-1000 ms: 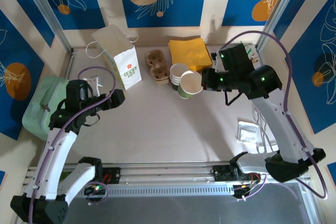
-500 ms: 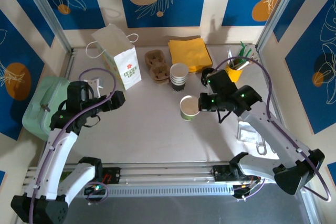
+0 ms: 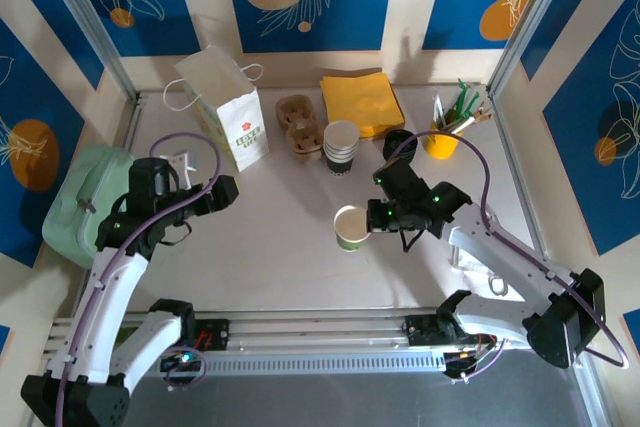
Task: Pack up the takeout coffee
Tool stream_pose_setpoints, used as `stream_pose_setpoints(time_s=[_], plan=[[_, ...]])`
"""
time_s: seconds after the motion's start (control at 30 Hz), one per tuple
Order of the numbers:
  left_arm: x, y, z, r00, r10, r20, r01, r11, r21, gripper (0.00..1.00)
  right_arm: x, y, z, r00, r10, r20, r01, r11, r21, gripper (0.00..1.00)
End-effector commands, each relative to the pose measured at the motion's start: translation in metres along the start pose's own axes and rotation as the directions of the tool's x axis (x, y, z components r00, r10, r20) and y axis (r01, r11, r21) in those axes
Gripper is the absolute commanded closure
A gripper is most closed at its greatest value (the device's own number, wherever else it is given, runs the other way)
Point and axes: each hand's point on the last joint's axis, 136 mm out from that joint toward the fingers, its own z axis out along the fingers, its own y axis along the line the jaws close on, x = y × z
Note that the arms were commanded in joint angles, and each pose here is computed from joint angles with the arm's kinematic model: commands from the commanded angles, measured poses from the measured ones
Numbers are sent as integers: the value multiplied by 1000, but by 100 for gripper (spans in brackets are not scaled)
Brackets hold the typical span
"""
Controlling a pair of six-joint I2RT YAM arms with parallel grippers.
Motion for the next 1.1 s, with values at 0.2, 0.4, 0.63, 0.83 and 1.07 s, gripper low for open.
stream_pose_setpoints(time_s=[0.2, 0.4, 0.63, 0.83, 1.07], plan=[[7, -1, 3, 1000, -18, -15, 18, 1000, 14, 1, 4, 15, 23, 1000, -12, -3, 11, 1000, -23, 100], [9, 1, 5, 999, -24, -24, 24, 1000, 11, 1, 4, 19, 32, 1000, -15, -25, 14, 1000, -21, 100], [8, -1, 6, 999, -24, -21, 25, 999, 23, 1, -1, 22, 34, 1000, -25, -7, 25, 1000, -16, 97], [11, 1, 6, 999, -26, -33, 27, 999, 19, 1, -3, 19, 36, 1000, -27, 3, 27, 1000, 11, 92], [8, 0, 4, 999, -19, -27, 19, 1000, 16, 1, -2, 20, 38, 1000, -22, 1, 22, 1000, 11, 89]])
